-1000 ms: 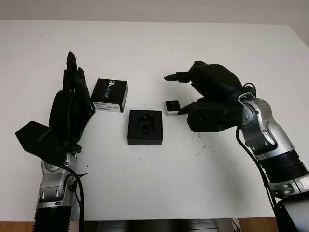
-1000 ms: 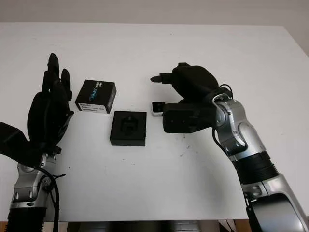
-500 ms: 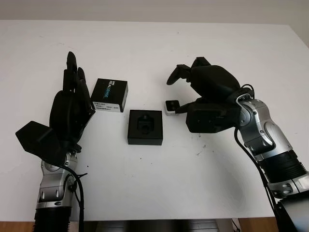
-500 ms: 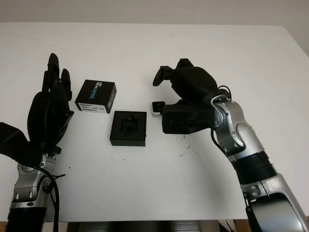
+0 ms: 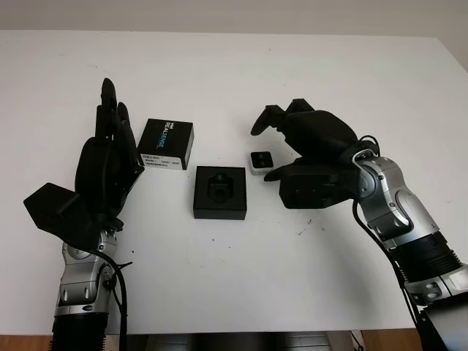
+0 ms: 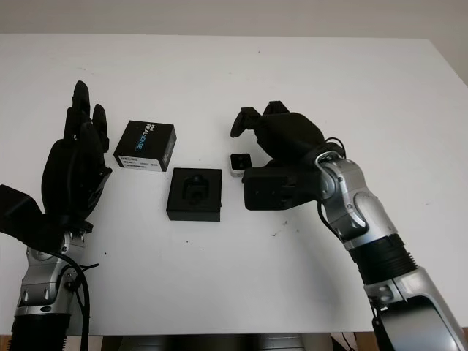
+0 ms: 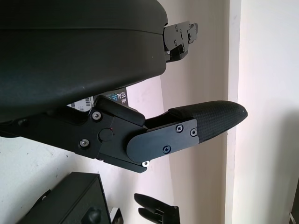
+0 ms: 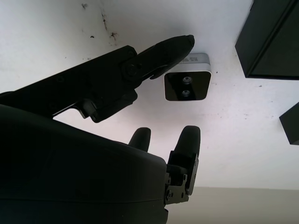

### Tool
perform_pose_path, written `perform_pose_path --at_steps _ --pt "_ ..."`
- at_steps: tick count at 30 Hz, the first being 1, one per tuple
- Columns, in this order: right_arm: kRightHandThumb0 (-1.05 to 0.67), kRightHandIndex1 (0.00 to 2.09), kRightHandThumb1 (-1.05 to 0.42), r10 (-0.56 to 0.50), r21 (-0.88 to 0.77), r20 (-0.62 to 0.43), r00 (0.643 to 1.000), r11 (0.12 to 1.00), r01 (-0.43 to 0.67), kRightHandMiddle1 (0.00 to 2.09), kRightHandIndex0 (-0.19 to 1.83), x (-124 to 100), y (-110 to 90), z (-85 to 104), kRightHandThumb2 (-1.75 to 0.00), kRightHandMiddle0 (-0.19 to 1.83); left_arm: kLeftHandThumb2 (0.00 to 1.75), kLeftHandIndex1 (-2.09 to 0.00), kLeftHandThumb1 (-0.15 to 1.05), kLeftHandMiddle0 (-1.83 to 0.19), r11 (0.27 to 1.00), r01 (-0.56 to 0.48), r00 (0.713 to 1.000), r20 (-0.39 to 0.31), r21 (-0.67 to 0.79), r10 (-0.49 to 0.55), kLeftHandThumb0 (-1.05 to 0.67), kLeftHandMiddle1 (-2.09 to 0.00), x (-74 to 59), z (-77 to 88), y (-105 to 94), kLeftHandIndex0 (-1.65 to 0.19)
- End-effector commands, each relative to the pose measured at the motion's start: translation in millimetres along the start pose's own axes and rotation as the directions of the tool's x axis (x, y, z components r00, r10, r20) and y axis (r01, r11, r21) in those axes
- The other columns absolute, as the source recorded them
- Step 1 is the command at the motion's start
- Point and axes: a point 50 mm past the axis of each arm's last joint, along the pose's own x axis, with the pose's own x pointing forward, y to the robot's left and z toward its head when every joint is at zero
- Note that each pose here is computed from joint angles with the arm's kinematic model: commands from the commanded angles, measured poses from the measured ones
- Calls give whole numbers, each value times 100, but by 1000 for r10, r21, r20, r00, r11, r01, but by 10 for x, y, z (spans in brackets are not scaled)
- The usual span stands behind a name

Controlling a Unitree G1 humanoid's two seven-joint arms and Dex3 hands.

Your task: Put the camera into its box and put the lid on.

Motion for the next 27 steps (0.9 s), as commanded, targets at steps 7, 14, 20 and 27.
perform_pose_path --at_steps 7,14,20,27 --pt "-60 139 -86 22 7 -11 1000 1000 -22 119 -19 13 63 2 -6 -9 73 0 105 19 1000 -4 1000 9 6 3 -78 0 0 19 -2 19" --pt "-58 136 -87 7 -6 -19 1000 1000 -7 113 -11 40 90 -19 -5 1 72 0 105 19 1000 1 1000 12 8 -1 -79 0 -1 19 6 19" --pt "-56 161 -89 -1 -5 -29 1000 1000 1 122 -16 55 103 -35 -6 3 73 0 105 19 1000 7 1000 10 6 -7 -77 0 -4 21 5 19" --pt "-51 164 -92 0 -1 -22 1000 1000 0 135 -11 66 130 -61 -6 7 73 0 105 19 1000 2 1000 3 8 -2 -77 0 -1 24 1 19"
